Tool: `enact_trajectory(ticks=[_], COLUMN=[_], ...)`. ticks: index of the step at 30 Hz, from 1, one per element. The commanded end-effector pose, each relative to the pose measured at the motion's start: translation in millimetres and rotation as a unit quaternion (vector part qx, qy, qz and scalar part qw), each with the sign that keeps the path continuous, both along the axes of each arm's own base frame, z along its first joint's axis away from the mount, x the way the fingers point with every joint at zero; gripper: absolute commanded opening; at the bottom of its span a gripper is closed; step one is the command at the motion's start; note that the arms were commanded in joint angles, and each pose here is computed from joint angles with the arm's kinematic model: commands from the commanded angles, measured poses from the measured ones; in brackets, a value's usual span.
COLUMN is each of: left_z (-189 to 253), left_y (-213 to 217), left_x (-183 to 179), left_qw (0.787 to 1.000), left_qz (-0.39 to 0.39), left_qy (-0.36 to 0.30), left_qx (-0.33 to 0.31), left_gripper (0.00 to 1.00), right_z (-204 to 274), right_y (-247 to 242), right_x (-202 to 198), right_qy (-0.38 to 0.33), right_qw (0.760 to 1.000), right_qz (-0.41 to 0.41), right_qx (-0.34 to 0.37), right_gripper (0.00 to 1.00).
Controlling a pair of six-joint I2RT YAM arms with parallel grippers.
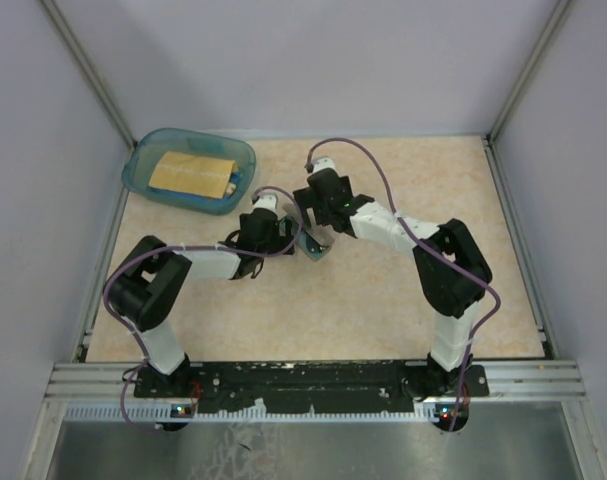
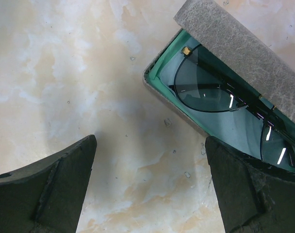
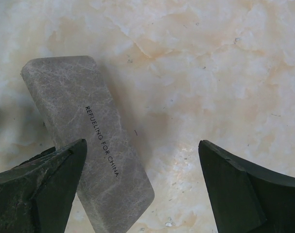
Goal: Organize the sunglasses
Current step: Close the sunglasses case at the center of the board, then reset both arms
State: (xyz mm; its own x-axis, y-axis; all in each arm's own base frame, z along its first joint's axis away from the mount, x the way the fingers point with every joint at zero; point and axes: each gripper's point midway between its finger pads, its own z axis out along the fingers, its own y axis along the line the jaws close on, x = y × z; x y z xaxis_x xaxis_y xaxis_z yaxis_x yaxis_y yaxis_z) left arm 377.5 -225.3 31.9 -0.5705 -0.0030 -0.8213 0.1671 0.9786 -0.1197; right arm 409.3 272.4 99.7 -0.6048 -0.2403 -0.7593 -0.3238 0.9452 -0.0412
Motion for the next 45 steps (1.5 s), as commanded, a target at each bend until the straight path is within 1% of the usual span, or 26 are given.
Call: enact_trajectory(ticks=[1,15,20,24,27,29,33,36,40,45], left_z=[-13,-13,-11,-3,15,29,57,71,79,83], left_y=[-3,-2,-1,8,22,31,48,57,62,80], left_x=[-11,-11,-12,-17,-25,-33,-50,-65,-92,-118], left_qw=[1.000,1.000,1.000,1.000,0.999,0.999,0.997,0.996,0.994,0.990], left_qz=[-0.005,-0.001,0.000,0.013,0.032,0.042,0.060,0.062,0.037,0.046], left_qy=[0.024,0.023,0.023,0.017,0.005,-0.005,-0.028,-0.041,-0.051,-0.058], left_qx=[-0.004,-0.004,-0.004,-0.003,-0.004,-0.010,-0.032,-0.055,-0.091,-0.118], left_gripper=[1.00,1.00,1.00,1.00,1.00,1.00,1.00,1.00,1.00,1.00], right_z=[-3,-7,-3,13,36,50,75,77,76,74], right_y=[13,19,16,2,-15,-24,-49,-74,-107,-142], right_x=[-27,-29,-25,-12,-1,-2,-17,-36,-65,-102], right_qy=[0.035,0.046,0.042,0.030,0.005,-0.011,-0.046,-0.064,-0.099,-0.122], right_qw=[0.999,0.998,0.998,0.998,0.997,0.997,0.993,0.985,0.970,0.957], right_qz=[0.035,0.045,0.031,-0.002,-0.023,-0.032,-0.064,-0.096,-0.142,-0.179], right_qx=[0.011,0.018,0.022,0.052,0.067,0.068,0.087,0.125,0.170,0.191], right_gripper=[0.99,0.99,0.99,0.99,0.99,0.99,0.99,0.99,0.99,0.99])
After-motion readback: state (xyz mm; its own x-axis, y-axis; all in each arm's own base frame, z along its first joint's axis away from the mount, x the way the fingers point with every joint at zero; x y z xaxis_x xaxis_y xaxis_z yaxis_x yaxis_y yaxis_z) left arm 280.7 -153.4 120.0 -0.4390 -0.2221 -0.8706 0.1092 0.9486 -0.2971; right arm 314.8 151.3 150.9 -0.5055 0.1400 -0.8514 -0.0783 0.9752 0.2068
